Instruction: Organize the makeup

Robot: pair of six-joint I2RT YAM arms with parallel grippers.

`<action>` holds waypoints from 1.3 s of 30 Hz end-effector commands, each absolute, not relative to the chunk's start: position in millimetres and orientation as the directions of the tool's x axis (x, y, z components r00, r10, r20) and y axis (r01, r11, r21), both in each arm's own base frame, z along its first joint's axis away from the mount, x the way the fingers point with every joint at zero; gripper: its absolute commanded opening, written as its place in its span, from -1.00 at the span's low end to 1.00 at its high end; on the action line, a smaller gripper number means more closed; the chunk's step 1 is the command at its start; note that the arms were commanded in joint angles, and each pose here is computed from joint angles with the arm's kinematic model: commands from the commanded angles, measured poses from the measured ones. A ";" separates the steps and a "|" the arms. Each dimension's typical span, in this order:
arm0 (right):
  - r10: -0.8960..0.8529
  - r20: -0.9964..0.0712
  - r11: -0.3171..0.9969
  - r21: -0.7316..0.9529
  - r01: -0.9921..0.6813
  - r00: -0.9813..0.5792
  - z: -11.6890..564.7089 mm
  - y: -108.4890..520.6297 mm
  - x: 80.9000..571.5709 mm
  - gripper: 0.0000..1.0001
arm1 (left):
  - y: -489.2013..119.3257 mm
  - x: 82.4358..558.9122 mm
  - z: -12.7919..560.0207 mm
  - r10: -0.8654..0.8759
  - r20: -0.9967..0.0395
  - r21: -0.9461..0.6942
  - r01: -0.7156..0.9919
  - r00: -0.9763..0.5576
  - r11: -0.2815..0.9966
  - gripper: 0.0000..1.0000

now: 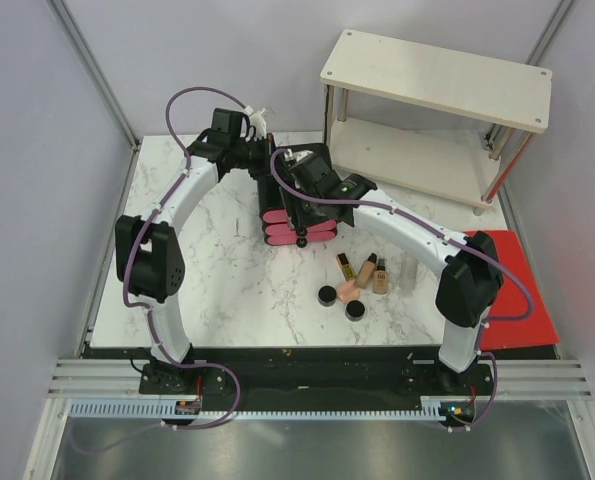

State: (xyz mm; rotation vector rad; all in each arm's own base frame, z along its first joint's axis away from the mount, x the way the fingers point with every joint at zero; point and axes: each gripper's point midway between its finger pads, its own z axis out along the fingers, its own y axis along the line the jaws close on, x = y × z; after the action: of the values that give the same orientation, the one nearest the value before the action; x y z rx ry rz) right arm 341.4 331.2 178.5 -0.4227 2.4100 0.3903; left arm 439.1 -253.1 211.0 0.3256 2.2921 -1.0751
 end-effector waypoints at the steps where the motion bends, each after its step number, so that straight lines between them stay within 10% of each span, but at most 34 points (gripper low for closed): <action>1: -0.164 -0.673 0.890 0.214 -0.402 -0.721 186.8 349.8 349.4 0.29 | -235.8 443.0 206.4 0.013 -0.631 -0.526 0.440 -0.776 0.728 -0.97; 6: -0.145 -0.694 0.909 0.189 -0.373 -0.705 188.2 348.2 359.3 0.24 | -233.6 438.3 196.3 0.042 -0.615 -0.517 0.442 -0.788 0.733 -0.96; 16: -0.114 -0.696 0.936 0.164 -0.311 -0.709 187.9 336.8 360.5 -0.84 | -231.2 437.9 190.2 0.037 -0.595 -0.517 0.418 -0.803 0.747 -0.97; 39: -0.471 -0.417 0.817 0.128 -0.563 -0.778 156.4 321.3 247.1 -1.00 | -225.6 439.7 159.8 0.068 -0.537 -0.496 0.380 -0.841 0.781 -0.96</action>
State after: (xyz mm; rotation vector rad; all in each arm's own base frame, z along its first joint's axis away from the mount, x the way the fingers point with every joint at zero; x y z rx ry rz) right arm 297.2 322.1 162.4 -0.5860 2.5273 0.2632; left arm 444.9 -241.0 205.7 0.3314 2.3213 -0.9523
